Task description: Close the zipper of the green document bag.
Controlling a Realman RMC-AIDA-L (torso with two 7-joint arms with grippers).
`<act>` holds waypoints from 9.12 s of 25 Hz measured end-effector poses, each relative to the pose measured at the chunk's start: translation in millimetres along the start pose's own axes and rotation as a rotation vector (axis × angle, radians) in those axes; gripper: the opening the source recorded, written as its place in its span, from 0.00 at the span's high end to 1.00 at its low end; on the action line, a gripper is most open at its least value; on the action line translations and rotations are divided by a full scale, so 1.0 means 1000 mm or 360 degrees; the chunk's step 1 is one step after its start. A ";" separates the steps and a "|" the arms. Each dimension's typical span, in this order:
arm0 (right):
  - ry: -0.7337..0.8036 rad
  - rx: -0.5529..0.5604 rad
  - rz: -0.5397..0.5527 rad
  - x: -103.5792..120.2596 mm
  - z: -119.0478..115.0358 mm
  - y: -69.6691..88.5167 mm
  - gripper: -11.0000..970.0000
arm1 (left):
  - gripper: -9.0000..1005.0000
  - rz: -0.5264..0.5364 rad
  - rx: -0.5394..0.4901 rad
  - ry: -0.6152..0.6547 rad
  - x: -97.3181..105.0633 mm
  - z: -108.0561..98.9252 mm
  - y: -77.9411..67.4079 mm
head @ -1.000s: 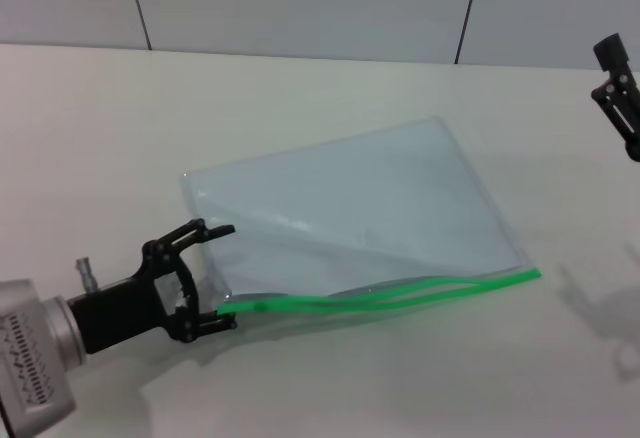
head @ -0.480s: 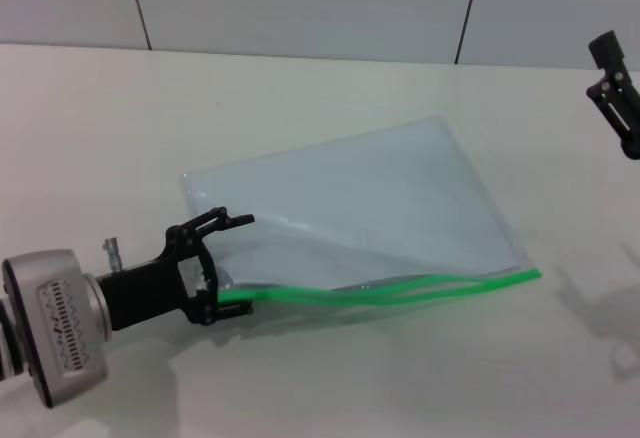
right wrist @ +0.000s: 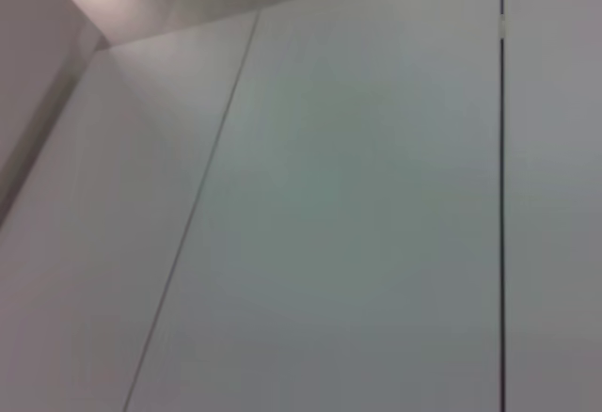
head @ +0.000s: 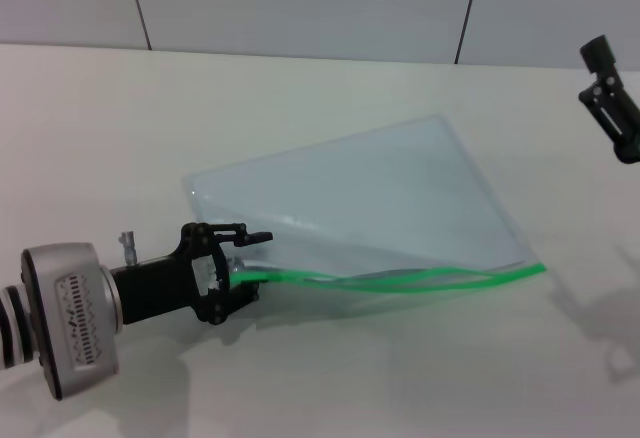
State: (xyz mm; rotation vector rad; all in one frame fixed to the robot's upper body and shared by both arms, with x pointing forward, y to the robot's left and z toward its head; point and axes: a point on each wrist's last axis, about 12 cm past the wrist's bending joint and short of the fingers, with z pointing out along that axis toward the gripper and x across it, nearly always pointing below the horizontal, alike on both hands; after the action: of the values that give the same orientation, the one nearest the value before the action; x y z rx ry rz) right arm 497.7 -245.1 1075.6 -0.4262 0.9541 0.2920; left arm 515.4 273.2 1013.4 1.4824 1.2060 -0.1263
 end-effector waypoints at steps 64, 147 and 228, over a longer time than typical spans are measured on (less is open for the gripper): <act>0.0514 -0.1617 -0.0384 0.053 0.099 0.097 0.35 | 0.94 0.0036 -0.0024 -0.0061 0.005 -0.023 0.021; 0.0572 -0.1495 -0.0530 0.062 0.078 0.094 0.92 | 0.88 0.0115 -0.0037 -0.0104 0.000 -0.019 0.015; 0.0526 0.0475 -0.0272 0.033 -0.015 -0.035 0.13 | 0.40 -0.0588 -0.1079 -0.0297 -0.013 -0.048 0.009</act>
State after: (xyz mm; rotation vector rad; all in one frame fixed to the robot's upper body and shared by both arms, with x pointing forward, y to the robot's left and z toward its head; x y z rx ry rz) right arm 519.8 -281.0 1048.5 -0.2823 1.2542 -0.0809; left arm 490.3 305.1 1044.3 0.6409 1.1993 -0.0880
